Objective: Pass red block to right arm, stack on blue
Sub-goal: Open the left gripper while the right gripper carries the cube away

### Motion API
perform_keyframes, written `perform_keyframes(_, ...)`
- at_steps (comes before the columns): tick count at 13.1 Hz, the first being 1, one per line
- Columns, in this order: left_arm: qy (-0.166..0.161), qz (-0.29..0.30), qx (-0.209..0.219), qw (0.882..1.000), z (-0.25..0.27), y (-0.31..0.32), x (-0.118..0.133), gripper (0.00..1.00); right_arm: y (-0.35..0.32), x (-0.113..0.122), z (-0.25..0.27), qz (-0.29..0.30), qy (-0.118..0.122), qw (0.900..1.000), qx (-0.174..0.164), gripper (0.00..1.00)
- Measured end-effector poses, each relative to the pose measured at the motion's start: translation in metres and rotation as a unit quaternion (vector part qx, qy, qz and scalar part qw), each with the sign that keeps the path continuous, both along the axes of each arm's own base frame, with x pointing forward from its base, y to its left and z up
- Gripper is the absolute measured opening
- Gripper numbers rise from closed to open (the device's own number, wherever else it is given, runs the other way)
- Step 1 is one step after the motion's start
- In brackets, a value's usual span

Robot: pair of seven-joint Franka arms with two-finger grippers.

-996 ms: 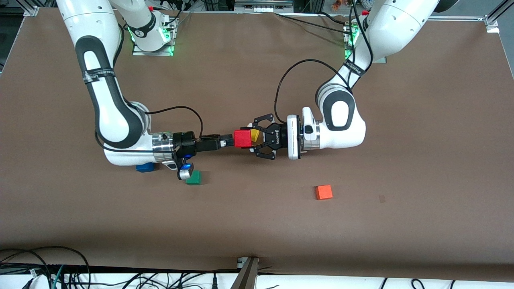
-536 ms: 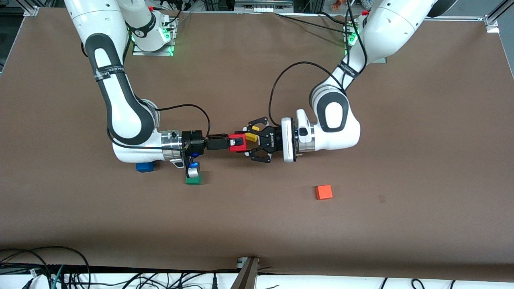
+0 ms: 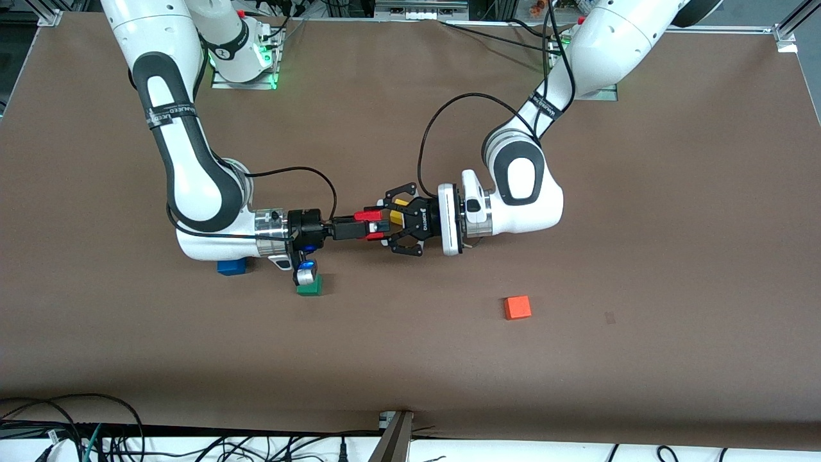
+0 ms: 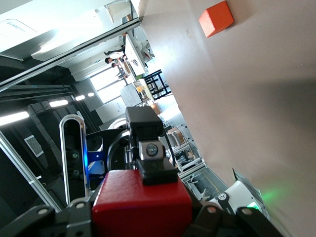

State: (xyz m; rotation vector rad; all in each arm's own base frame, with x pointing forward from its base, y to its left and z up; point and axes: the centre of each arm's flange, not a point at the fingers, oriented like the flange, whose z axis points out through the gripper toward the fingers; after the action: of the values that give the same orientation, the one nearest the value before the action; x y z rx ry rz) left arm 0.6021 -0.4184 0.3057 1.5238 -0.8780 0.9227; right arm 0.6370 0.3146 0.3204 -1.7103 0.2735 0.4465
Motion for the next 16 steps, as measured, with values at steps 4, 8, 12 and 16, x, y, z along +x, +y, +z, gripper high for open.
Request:
perform_keyframes(4, -0.007, 0.008, -0.003, 1.000, 0.007, 0.006, 0.009, 0.94, -0.018, 0.009, 0.002, -0.014, -0.005, 1.000, -0.007, 0.57)
perform_keyframes(8, -0.023, 0.030, -0.003, 0.999, 0.022, 0.036, 0.032, 1.00, -0.059, 0.026, 0.017, -0.005, -0.051, 0.996, -0.074, 0.57)
perform_keyframes(12, -0.025, 0.025, 0.010, 0.999, 0.032, 0.081, 0.055, 1.00, -0.110, 0.037, 0.035, 0.036, -0.110, 0.973, -0.201, 0.57)
perform_keyframes(16, 0.010, -0.020, 0.016, 1.000, 0.038, 0.147, 0.076, 1.00, -0.142, 0.044, 0.035, 0.105, -0.168, 0.912, -0.359, 0.57)
